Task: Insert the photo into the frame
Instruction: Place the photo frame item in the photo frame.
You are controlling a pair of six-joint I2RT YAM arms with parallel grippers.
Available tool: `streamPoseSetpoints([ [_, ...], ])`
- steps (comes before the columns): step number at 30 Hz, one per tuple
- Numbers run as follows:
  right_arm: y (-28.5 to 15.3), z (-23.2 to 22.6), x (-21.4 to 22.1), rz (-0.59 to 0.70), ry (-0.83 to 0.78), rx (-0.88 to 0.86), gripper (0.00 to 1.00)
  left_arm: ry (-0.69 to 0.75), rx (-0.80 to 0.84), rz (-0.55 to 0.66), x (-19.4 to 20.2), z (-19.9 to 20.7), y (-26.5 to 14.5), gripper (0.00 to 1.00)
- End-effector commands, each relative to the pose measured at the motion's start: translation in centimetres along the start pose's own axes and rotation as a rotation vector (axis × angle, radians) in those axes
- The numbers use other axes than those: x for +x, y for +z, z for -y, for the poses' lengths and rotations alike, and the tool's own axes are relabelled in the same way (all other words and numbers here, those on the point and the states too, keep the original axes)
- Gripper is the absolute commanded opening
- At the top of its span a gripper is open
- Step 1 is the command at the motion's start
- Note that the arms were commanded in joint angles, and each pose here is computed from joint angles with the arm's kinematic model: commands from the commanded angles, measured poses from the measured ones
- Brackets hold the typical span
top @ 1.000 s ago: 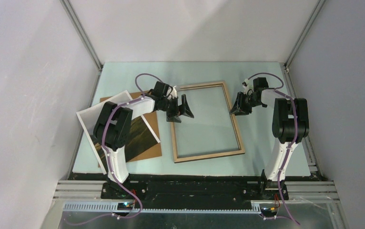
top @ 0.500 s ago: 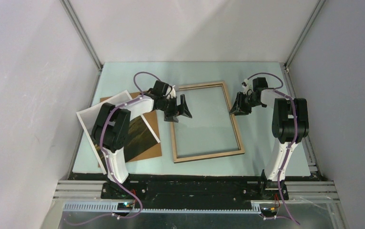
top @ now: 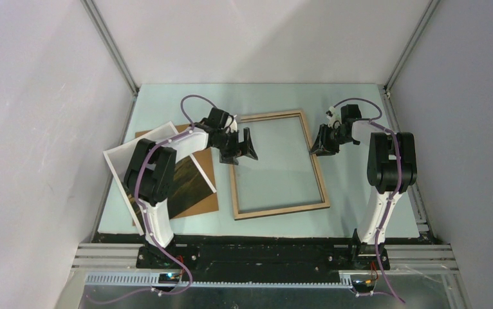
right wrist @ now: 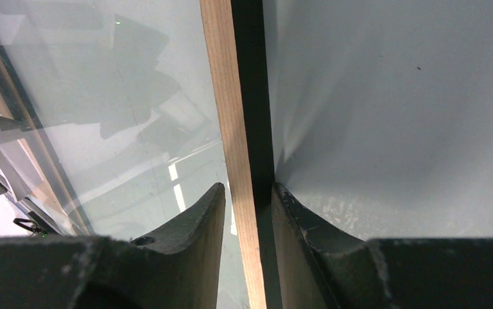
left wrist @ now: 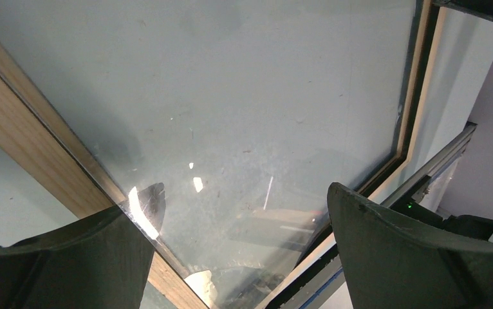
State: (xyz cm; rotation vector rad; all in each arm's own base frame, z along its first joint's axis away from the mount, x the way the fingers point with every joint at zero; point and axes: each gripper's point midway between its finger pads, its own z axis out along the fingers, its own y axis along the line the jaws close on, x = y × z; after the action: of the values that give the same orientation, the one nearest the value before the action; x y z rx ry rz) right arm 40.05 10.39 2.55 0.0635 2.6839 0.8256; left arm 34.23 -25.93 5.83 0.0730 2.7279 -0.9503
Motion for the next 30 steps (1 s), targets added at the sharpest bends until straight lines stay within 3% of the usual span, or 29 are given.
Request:
streamPoseSetpoints([
  [1,-1.1,-1.5,-1.1,0.028,-0.045,-0.008,0.37,0.085,0.007,0.079,-2.0,2.2,-2.0,1.00],
  [30,-1.3,-1.6,-1.1,0.027,-0.052,-0.001,0.37,0.107,-0.125,0.138,-2.8,0.8,-3.6,1.00],
])
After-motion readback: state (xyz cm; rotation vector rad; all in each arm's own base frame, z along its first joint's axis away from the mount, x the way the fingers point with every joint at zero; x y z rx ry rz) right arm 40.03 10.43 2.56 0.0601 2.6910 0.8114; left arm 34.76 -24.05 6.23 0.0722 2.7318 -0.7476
